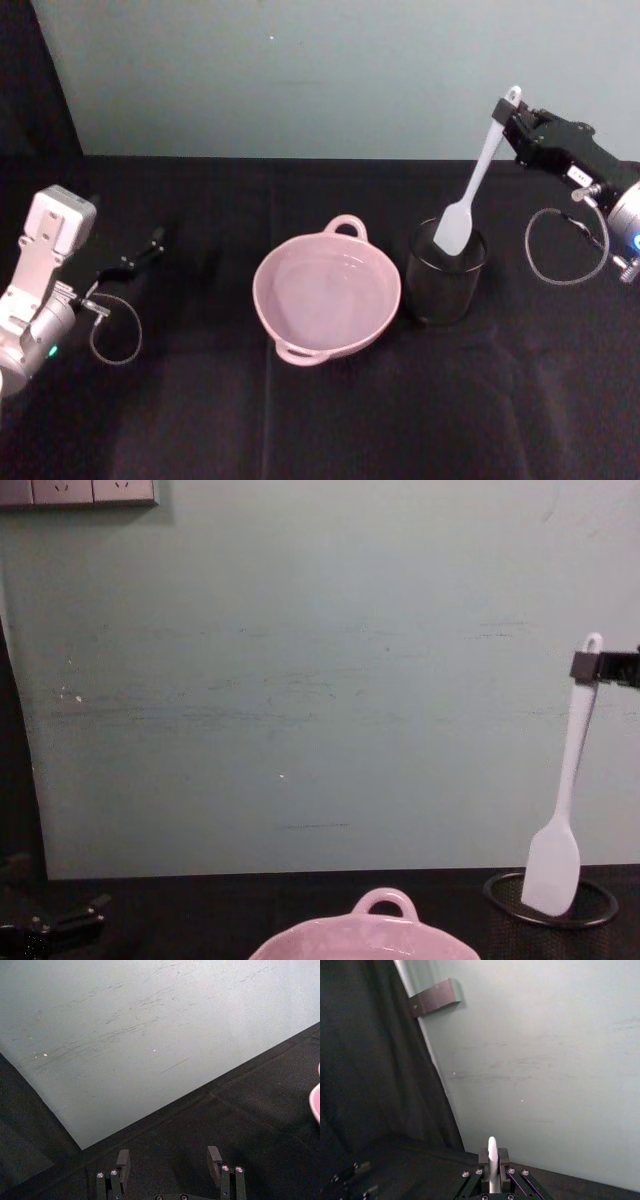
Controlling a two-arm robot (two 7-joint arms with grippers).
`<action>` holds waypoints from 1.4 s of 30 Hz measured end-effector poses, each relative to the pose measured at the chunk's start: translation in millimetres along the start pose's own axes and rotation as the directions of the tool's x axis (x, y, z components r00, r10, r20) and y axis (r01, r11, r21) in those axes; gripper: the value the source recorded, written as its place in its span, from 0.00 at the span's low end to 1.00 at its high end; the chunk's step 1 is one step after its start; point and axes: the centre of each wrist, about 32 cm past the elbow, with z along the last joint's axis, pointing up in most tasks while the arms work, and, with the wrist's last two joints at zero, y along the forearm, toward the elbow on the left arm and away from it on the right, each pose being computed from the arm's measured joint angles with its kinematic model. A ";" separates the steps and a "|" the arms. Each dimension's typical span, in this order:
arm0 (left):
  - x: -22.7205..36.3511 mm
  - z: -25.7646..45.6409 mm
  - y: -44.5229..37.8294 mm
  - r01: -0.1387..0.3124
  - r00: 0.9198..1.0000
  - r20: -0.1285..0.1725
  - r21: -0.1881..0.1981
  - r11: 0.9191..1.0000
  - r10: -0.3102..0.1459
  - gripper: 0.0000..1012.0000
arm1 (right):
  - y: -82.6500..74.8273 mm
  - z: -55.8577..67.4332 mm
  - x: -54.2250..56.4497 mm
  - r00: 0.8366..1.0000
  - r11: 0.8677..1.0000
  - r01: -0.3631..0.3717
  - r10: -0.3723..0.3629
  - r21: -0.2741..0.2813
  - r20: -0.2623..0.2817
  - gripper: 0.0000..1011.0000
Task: Use the one hand to pick up the spoon and stir the clear water in the bowl.
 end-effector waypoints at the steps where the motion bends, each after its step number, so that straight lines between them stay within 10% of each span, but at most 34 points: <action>1: 0.0 0.0 0.0 0.000 1.000 0.000 0.000 1.000 0.000 1.00 | 0.1 2.5 -1.1 1.000 1.000 -0.004 0.004 -0.002 0.009 0.12; 8: 0.0 0.0 0.0 0.000 1.000 0.000 0.000 1.000 0.000 1.00 | 0.5 23.0 -11.6 0.996 0.999 -0.037 0.039 -0.031 0.077 0.12; 32: 0.0 0.0 0.0 0.000 1.000 0.000 0.000 1.000 0.000 1.00 | 0.4 21.9 -10.4 0.997 0.999 -0.032 0.034 -0.029 0.073 0.12; 42: 0.0 0.0 0.0 0.000 1.000 0.000 0.000 1.000 0.000 1.00 | 15.4 44.7 -23.5 0.982 0.995 -0.094 0.097 -0.023 0.161 0.12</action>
